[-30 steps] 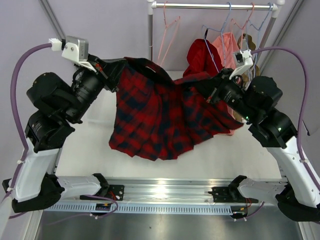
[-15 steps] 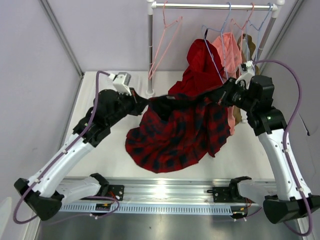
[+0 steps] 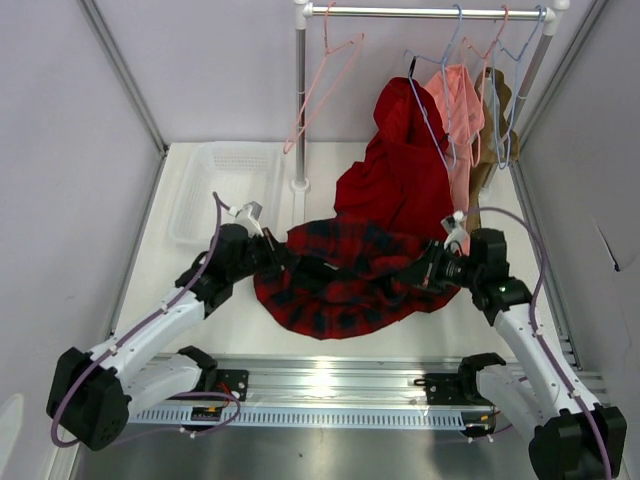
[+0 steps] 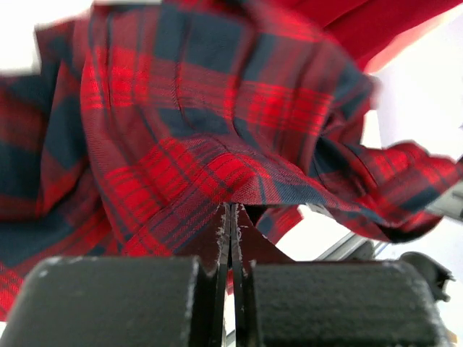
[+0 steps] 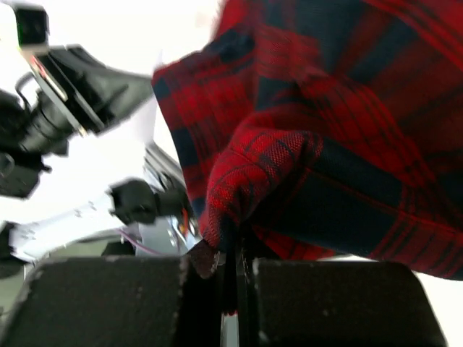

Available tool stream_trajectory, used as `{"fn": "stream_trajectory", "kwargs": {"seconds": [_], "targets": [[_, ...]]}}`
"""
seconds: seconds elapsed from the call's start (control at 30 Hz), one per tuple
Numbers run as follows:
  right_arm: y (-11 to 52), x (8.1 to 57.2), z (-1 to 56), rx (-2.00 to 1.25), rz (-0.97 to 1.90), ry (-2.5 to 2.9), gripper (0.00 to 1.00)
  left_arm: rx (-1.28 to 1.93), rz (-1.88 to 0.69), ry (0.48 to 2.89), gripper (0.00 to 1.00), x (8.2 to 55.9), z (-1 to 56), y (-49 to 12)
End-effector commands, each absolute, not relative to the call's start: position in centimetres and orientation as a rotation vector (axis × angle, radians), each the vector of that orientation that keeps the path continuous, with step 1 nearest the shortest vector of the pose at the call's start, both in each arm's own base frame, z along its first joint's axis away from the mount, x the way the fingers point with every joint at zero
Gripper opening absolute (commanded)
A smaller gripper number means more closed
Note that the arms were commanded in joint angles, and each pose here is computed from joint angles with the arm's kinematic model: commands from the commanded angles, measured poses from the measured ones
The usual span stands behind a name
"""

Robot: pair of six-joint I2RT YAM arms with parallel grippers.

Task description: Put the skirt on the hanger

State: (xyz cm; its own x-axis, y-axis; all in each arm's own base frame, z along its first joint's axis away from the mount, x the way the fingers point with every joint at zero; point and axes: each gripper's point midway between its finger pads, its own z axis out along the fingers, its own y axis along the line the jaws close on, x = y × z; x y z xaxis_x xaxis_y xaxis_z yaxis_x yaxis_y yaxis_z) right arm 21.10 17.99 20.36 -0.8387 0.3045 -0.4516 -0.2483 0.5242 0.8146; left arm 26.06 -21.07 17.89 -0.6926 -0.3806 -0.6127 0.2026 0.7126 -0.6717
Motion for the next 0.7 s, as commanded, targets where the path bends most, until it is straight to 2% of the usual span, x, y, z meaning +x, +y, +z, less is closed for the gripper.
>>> {"fn": "stream_trajectory", "kwargs": {"seconds": [0.0, 0.2, 0.3, 0.33, 0.37, 0.43, 0.47, 0.67], "targets": [[18.1, 19.5, 17.5, 0.02, 1.282, 2.264, 0.03, -0.171, -1.025, 2.126, 0.0, 26.4, 16.5, -21.8], [16.9, 19.3, 13.8, 0.09, 1.15, 2.36, 0.1, -0.183, -1.001, 2.191, 0.08, 26.6, 13.3, -22.2], [16.3, 19.6, 12.3, 0.117, 1.082, 2.399, 0.17, -0.181, -0.961, 2.21, 0.14, 26.6, 12.7, -22.0], [15.9, 19.8, 11.7, 0.143, 1.041, 2.417, 0.23, -0.182, -0.933, 2.208, 0.17, 26.9, 12.7, -21.8], [15.7, 20.0, 11.4, 0.156, 1.019, 2.431, 0.29, -0.181, -0.915, 2.214, 0.25, 26.9, 12.5, -21.7], [15.4, 20.2, 11.1, 0.175, 0.982, 2.438, 0.36, -0.184, -0.866, 2.229, 0.28, 27.0, 12.0, -21.2], [15.5, 20.1, 11.1, 0.172, 0.978, 2.442, 0.4, -0.181, -0.86, 2.231, 0.34, 26.9, 11.9, -21.2], [15.3, 19.9, 10.9, 0.184, 0.891, 2.469, 0.5, -0.089, -0.763, 2.247, 0.46, 25.7, 12.1, -22.0]]}}
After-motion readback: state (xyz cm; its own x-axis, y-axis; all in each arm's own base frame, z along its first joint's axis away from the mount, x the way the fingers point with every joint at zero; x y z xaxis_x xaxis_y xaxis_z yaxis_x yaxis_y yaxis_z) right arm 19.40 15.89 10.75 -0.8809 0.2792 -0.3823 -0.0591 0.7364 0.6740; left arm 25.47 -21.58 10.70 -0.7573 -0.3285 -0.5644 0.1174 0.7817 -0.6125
